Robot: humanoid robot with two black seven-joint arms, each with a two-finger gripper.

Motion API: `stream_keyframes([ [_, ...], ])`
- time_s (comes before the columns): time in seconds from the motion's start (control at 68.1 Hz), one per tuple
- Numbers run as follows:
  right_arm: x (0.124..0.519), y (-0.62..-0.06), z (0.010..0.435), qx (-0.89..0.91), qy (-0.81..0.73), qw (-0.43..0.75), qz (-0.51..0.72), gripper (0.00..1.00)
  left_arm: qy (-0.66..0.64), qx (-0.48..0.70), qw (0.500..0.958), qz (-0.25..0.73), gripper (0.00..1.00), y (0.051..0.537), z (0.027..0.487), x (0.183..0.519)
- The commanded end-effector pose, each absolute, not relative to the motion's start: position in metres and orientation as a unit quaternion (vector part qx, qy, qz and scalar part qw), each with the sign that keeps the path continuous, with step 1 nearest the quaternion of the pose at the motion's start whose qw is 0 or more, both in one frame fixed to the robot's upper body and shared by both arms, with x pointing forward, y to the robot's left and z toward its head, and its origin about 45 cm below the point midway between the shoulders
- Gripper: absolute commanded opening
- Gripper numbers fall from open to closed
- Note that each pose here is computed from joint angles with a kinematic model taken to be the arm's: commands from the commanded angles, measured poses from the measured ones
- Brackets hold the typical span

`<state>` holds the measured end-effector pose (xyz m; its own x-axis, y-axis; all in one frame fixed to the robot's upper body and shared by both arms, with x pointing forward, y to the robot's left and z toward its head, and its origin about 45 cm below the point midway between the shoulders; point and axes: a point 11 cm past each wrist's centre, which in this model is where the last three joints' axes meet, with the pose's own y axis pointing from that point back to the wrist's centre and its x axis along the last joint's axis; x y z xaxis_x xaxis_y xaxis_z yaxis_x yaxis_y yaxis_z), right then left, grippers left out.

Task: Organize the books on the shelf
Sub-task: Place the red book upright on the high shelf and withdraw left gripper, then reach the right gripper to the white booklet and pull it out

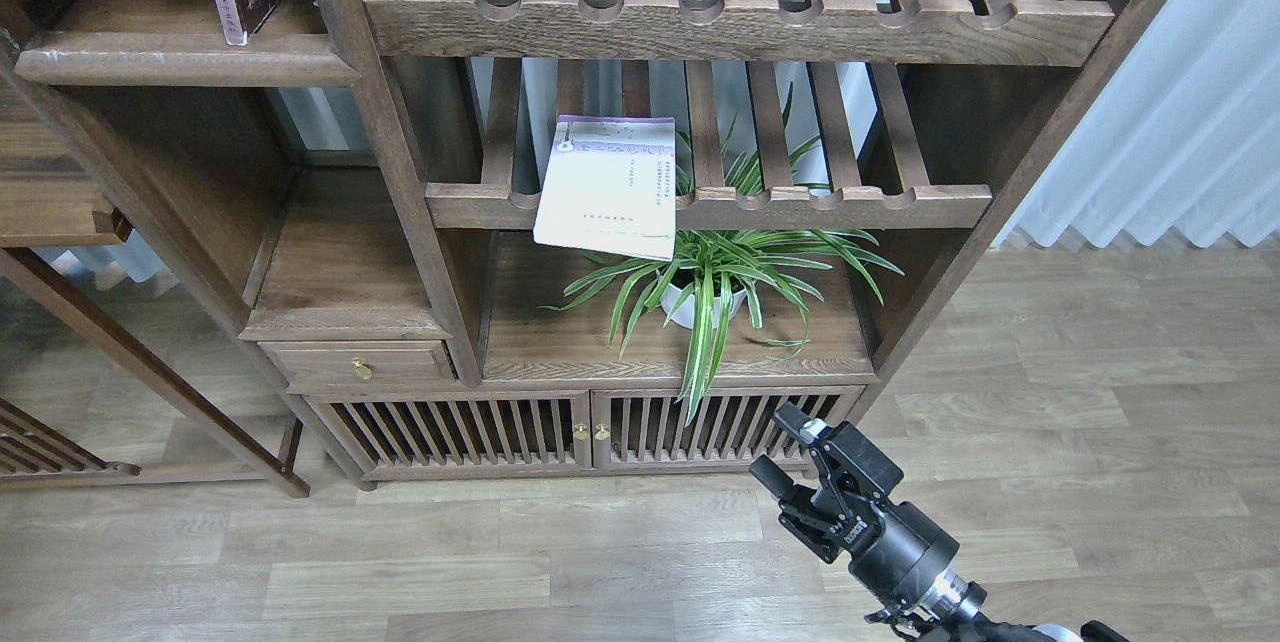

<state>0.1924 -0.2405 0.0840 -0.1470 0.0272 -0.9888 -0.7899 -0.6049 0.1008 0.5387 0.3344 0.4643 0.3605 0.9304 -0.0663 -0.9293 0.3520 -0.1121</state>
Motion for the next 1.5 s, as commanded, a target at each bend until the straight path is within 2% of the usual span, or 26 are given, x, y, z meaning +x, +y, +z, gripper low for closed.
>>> stream_keyframes([
  [0.0, 0.202, -0.254, 0.09, -0.578, 0.34, 0.32, 0.669, 0.97, -0.004, -0.079, 0.83, 0.552, 0.8, 0.33, 0.455, 0.535],
  [0.132, 0.207, -0.262, 0.093, -0.573, 0.344, 0.334, 0.665, 0.97, -0.007, -0.1, 0.837, 0.539, 0.8, 0.322, 0.454, 0.531],
  [0.308, 0.204, -0.264, 0.09, -0.569, 0.349, 0.332, 0.666, 0.97, -0.021, -0.106, 0.836, 0.538, 0.8, 0.34, 0.456, 0.519],
  [0.558, 0.206, -0.265, 0.09, -0.566, 0.353, 0.338, 0.663, 0.97, -0.036, -0.118, 0.841, 0.526, 0.81, 0.375, 0.443, 0.473],
  [0.749, 0.209, -0.264, 0.092, -0.57, 0.351, 0.339, 0.661, 0.97, -0.038, -0.129, 0.847, 0.514, 0.83, 0.381, 0.435, 0.445],
  [0.867, 0.21, -0.265, 0.092, -0.567, 0.356, 0.342, 0.659, 0.97, -0.017, -0.135, 0.849, 0.51, 0.91, 0.38, 0.41, 0.427],
  [1.013, 0.21, -0.267, 0.088, -0.561, 0.365, 0.347, 0.657, 0.97, 0.025, -0.153, 0.85, 0.503, 0.95, 0.377, 0.382, 0.404],
  [1.058, 0.211, -0.268, 0.087, -0.561, 0.367, 0.346, 0.656, 0.97, 0.042, -0.158, 0.85, 0.501, 1.0, 0.376, 0.372, 0.397],
  [1.219, 0.215, -0.274, 0.076, -0.56, 0.384, 0.333, 0.654, 0.98, 0.094, -0.16, 0.853, 0.488, 1.0, 0.37, 0.329, 0.372],
  [1.484, 0.225, -0.27, 0.075, -0.569, 0.382, 0.327, 0.65, 0.99, 0.181, -0.175, 0.834, 0.491, 1.0, 0.352, 0.261, 0.35],
])
